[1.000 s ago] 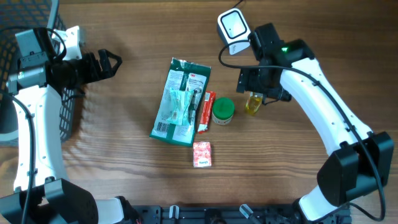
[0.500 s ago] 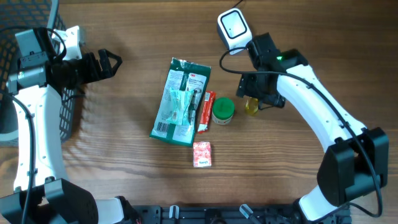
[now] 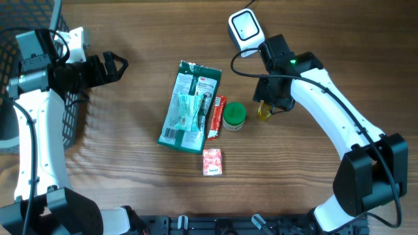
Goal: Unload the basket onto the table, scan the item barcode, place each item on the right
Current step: 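Close the right gripper around the soap bottle's neck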
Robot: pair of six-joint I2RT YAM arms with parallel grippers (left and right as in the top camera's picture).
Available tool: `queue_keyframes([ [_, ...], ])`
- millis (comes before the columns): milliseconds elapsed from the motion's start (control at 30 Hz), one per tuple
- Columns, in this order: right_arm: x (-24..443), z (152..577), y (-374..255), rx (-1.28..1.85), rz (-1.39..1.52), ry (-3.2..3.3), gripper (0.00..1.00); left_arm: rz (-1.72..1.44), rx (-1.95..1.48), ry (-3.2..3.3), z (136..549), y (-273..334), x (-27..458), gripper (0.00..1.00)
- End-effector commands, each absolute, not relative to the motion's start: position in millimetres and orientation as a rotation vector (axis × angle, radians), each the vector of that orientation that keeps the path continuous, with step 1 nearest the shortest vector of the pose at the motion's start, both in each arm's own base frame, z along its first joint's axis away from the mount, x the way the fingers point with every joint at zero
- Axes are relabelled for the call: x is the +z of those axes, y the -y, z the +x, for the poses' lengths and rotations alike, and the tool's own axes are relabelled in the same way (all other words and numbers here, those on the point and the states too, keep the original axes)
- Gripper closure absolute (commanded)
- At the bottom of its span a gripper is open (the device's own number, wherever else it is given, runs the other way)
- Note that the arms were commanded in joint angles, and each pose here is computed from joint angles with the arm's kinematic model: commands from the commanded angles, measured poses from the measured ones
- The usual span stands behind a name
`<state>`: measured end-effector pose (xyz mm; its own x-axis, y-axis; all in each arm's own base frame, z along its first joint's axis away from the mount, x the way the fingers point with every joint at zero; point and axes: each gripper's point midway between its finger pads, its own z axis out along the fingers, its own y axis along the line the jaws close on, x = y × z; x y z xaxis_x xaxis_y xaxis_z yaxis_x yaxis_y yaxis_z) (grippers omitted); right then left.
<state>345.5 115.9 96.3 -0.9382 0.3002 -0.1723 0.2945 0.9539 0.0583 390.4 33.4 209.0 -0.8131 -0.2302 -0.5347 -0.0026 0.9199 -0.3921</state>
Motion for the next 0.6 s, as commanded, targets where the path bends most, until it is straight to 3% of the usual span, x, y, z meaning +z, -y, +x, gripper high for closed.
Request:
queue_keyframes([
  [0,88.9,344.6,-117.2,0.045,0.454,-2.941,0.43,-0.14,-0.513,-2.472,392.3,-31.5,209.7,0.0],
  [100,88.9,344.7,-117.2,0.046,0.454,-2.94,0.42,-0.14,-0.513,-2.472,392.3,-31.5,209.7,0.0],
  [233,89.0,345.4,-117.4,0.047,0.454,-2.937,0.34,-0.14,-0.513,-2.472,392.3,-31.5,209.7,0.0],
  [267,89.0,345.3,-117.4,0.047,0.454,-2.938,0.28,-0.14,-0.513,-2.472,392.3,-31.5,209.7,0.0],
  [333,89.0,345.4,-117.5,0.048,0.453,-2.938,0.03,-0.139,-0.513,-2.472,392.3,-31.5,209.7,0.0],
  [367,89.0,345.2,-117.4,0.047,0.453,-2.938,0.0,-0.14,-0.513,-2.472,392.3,-31.5,209.7,0.0],
  [500,88.9,344.8,-117.2,0.045,0.453,-2.94,0.0,-0.14,-0.513,-2.472,392.3,-31.5,209.7,0.0],
  [567,88.9,344.8,-117.2,0.045,0.453,-2.94,0.15,-0.14,-0.513,-2.472,392.3,-31.5,209.7,0.0],
])
